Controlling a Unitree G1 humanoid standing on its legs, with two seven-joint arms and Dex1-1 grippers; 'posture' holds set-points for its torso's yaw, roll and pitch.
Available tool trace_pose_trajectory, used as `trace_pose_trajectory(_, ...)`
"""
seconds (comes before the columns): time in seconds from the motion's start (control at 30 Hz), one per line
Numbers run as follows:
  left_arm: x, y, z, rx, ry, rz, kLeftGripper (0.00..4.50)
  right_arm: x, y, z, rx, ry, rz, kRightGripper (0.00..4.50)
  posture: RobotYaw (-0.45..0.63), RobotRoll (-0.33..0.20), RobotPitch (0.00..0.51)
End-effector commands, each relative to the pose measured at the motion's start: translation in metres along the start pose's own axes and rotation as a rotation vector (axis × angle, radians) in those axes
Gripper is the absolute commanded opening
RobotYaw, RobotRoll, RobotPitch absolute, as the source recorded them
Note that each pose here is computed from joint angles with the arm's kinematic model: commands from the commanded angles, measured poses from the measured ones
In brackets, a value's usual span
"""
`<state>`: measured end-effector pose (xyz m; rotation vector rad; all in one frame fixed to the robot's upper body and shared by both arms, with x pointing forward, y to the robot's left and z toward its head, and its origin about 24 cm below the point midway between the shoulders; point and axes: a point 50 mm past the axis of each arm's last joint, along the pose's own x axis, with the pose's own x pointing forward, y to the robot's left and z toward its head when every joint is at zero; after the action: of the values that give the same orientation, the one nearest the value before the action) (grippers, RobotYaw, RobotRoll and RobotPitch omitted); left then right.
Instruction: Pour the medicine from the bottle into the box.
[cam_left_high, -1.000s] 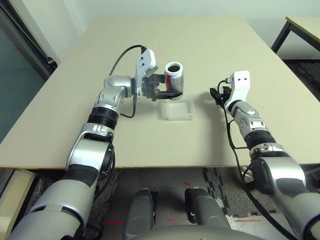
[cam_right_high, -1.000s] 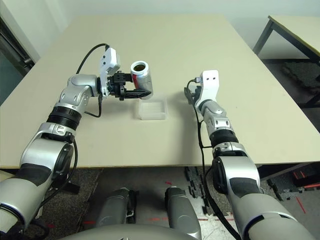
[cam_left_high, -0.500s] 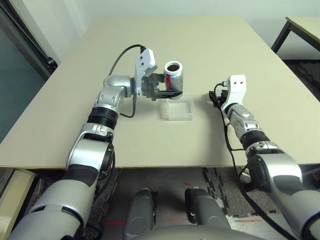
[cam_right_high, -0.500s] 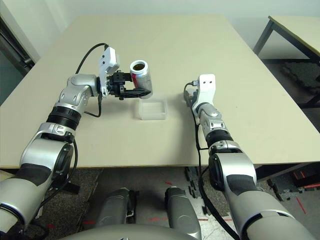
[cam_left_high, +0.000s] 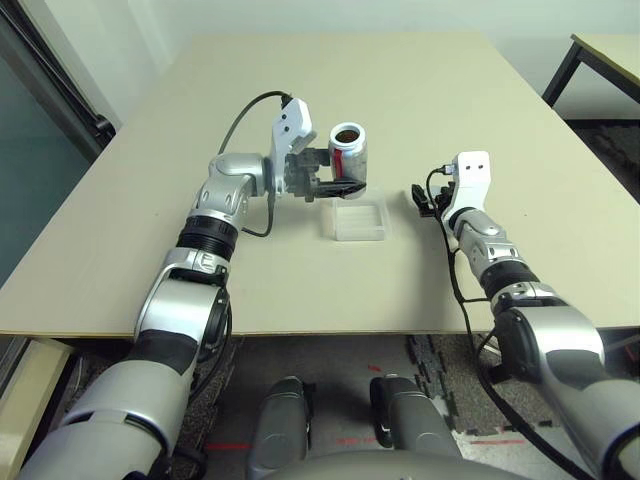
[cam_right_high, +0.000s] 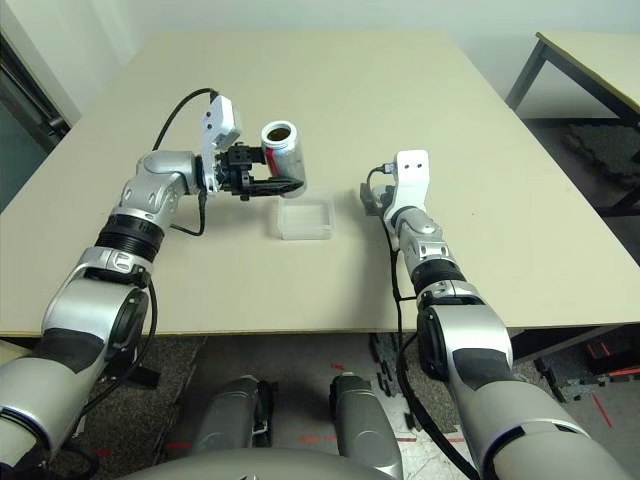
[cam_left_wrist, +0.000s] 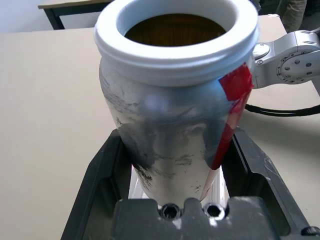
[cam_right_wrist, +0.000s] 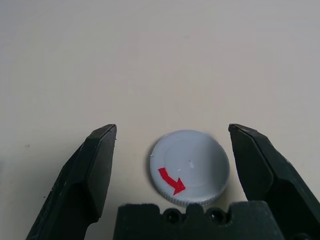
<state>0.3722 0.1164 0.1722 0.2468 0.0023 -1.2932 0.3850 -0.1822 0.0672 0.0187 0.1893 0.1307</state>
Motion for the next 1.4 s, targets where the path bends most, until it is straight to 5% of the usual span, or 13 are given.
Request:
trace_pose_trajectory(0.03, -0.004, 0.003, 0.003, -0.001, -0.017, 0.041, 2.77, 0.001, 0.001, 0.008, -0.006, -0.012, 0.05, 4.5, 0.02, 0.0, 0.059)
trace_pose_trajectory(0.23, -0.017, 0.016, 0.007, 0.006, -0.015, 0.166, 2.77, -0.008, -0.008, 0.053, -0.026, -0.112, 0.235, 4.5, 0.02, 0.0, 0.066)
trace_pose_trajectory(0.4, -0.026, 0.028, 0.013, 0.004, -0.046, 0.296, 2.77, -0.043, -0.015, 0.088, -0.16, -0.115, 0.528, 4.5, 0.01, 0.0, 0.069)
trace_pose_trajectory(0.67, -0.029, 0.036, 0.007, -0.001, -0.042, 0.401, 2.77, -0.078, -0.023, 0.093, -0.239, -0.021, 0.756, 4.5, -0.01, 0.0, 0.068)
trace_pose_trajectory(1.03, -0.045, 0.047, -0.015, -0.017, 0.037, 0.643, 2.77, -0.081, -0.01, 0.095, -0.259, -0.032, 0.827, 4.5, -0.02, 0.0, 0.068)
trace_pose_trajectory(1.4, -0.072, 0.047, -0.062, -0.169, 0.209, 0.954, 2.77, -0.089, 0.001, 0.101, -0.292, -0.009, 0.907, 4.5, -0.02, 0.0, 0.066)
